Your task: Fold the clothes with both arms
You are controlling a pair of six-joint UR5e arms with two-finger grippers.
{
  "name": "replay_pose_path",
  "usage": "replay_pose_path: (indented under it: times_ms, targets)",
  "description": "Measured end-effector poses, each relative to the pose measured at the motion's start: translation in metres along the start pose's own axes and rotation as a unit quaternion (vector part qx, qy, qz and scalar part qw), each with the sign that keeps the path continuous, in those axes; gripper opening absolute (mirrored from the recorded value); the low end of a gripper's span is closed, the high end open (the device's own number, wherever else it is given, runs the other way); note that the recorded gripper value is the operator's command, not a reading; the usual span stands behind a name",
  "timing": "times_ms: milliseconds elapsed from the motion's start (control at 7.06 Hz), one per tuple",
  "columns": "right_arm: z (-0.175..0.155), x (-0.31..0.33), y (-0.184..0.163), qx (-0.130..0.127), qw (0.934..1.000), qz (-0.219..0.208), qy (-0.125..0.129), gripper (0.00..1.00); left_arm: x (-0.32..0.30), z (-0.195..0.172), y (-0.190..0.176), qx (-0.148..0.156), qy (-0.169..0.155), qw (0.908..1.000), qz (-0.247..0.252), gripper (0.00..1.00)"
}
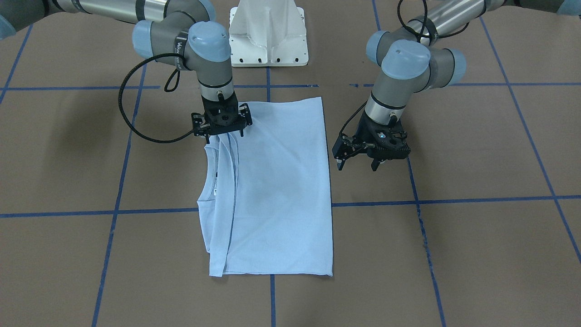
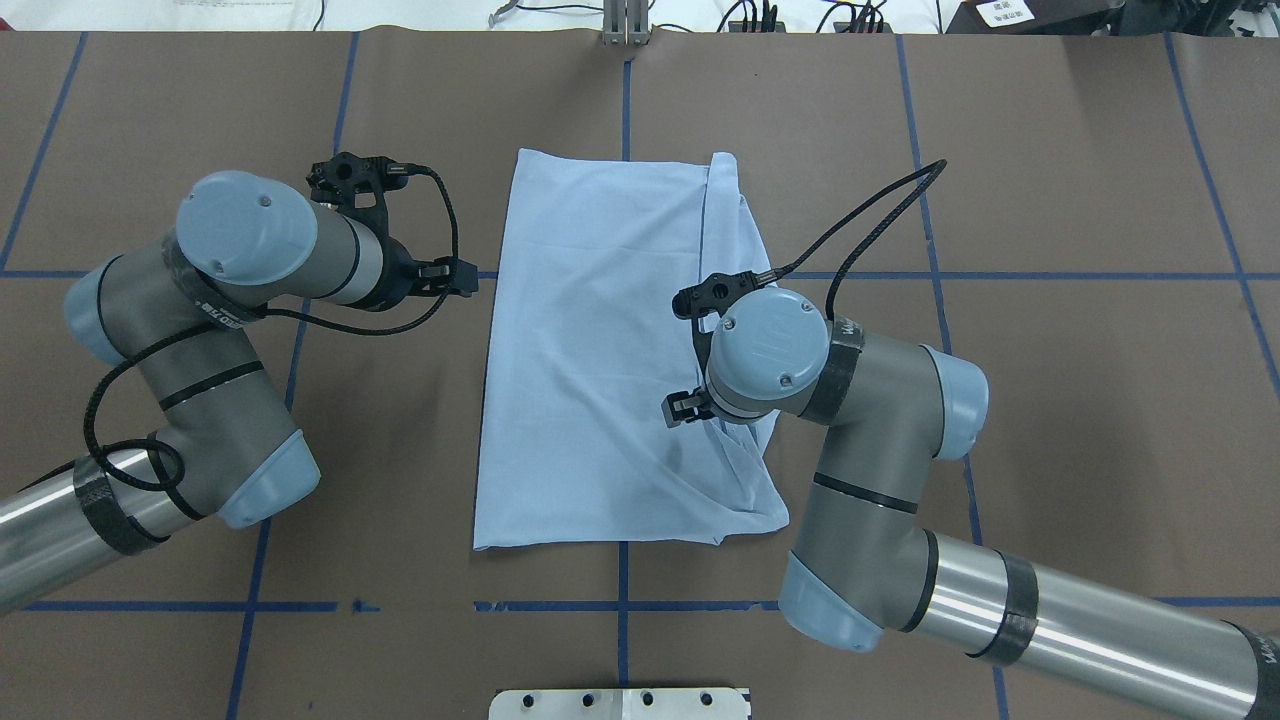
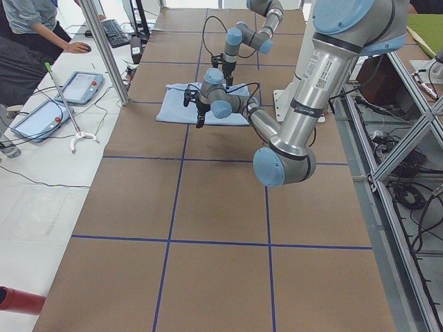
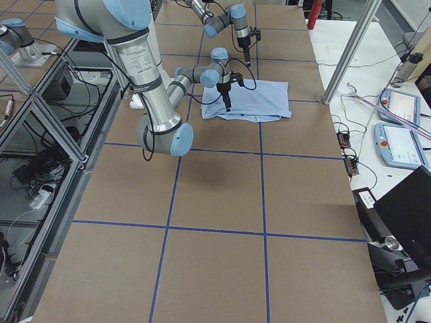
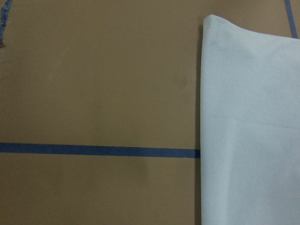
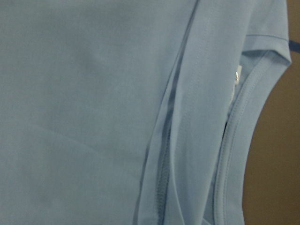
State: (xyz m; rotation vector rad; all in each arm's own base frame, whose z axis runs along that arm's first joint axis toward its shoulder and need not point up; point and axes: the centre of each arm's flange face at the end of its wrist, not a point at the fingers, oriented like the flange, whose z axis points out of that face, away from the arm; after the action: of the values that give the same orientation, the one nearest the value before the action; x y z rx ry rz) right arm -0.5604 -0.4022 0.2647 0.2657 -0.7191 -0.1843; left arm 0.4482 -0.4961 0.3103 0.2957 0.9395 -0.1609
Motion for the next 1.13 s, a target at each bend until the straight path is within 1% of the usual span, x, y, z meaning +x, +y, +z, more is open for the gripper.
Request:
replay_pose_path:
  times_ms: [283, 425, 708, 850, 991, 1133]
  targets:
    - [0.009, -0.011, -0.010, 0.009, 0.9999, 0.000, -0.006, 0.55, -0.003, 0.005, 0.000, -0.001, -0.002, 1.0000, 0.000, 1.00]
    - [0.012, -0.013, -0.011, 0.009, 0.9999, -0.001, -0.005, 0.51, -0.004, 0.009, 0.000, -0.001, -0.001, 1.0000, 0.001, 1.00]
    - [0.015, -0.012, -0.011, 0.006, 1.0000, -0.002, -0.002, 0.47, -0.006, 0.014, 0.000, 0.001, 0.005, 1.0000, 0.002, 1.00]
    - [0.016, -0.011, -0.010, 0.006, 1.0000, -0.003, -0.001, 0.47, -0.007, 0.014, 0.000, 0.002, 0.005, 1.0000, 0.002, 1.00]
    - [0.017, -0.010, -0.009, 0.005, 1.0000, -0.003, 0.000, 0.44, -0.006, 0.014, 0.000, 0.002, 0.006, 1.0000, 0.002, 1.00]
    - [0.018, -0.009, -0.008, 0.004, 1.0000, -0.004, 0.000, 0.34, -0.007, 0.014, 0.000, 0.002, 0.006, 1.0000, 0.003, 1.00]
